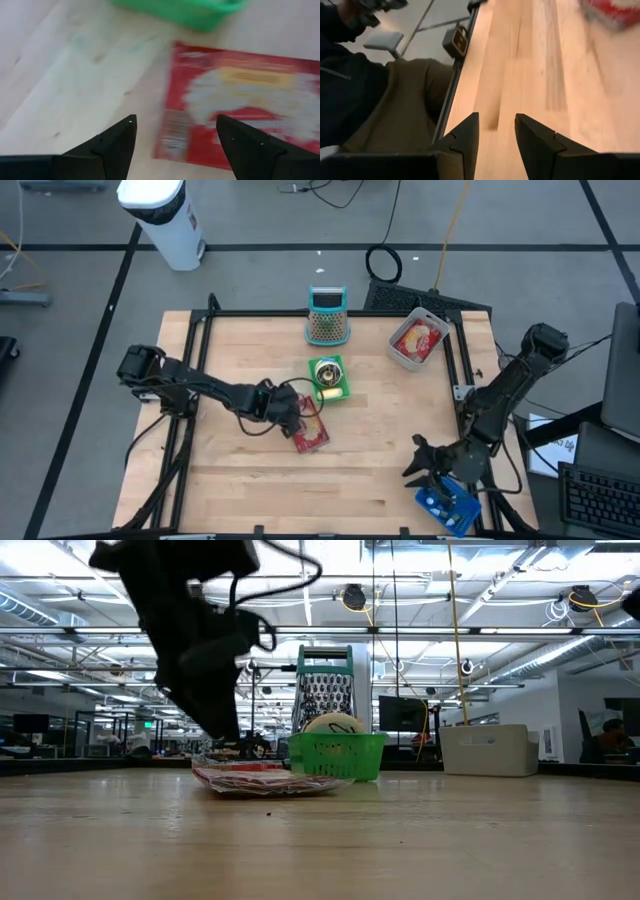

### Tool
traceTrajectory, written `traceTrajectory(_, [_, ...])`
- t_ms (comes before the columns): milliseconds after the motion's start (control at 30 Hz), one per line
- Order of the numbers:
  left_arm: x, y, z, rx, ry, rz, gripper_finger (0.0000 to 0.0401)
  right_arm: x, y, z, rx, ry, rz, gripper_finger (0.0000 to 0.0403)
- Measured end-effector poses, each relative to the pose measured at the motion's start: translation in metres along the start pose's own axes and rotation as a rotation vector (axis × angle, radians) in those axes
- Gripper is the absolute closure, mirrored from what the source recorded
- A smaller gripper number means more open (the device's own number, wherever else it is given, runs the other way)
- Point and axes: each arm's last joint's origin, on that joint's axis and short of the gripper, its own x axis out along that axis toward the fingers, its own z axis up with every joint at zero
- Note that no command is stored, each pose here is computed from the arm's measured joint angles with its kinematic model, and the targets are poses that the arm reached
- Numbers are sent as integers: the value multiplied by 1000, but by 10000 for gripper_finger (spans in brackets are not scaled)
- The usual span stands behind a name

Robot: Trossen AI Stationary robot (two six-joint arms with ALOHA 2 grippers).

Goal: Pick & Place Food Item
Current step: Put the red popcorn bag into the gray bin

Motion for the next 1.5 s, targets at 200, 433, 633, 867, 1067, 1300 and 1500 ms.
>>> traceTrajectory(200, [17, 24, -7, -69, 50, 78, 130, 4, -5, 11, -22, -57, -2, 289])
traceTrajectory(433, [36, 44, -7, -51, 124, -51, 130, 5, -6, 14, -6, -28, 40, 294])
traceTrajectory(633, [45, 54, -8, -78, 137, -176, 130, 5, -6, 14, -9, -24, 43, 296])
traceTrajectory(867, [42, 54, -9, -54, 159, -225, 130, 5, -6, 14, -9, -23, 44, 298])
traceTrajectory(1067, [28, 52, -4, -40, 149, -360, 130, 5, -6, 14, -10, -23, 44, 302])
traceTrajectory(1300, [30, 48, -8, -63, 198, -395, 130, 5, -6, 14, -9, -23, 44, 303])
traceTrajectory(1500, [36, 48, -16, -151, 196, -402, 130, 5, -6, 14, -10, -23, 44, 303])
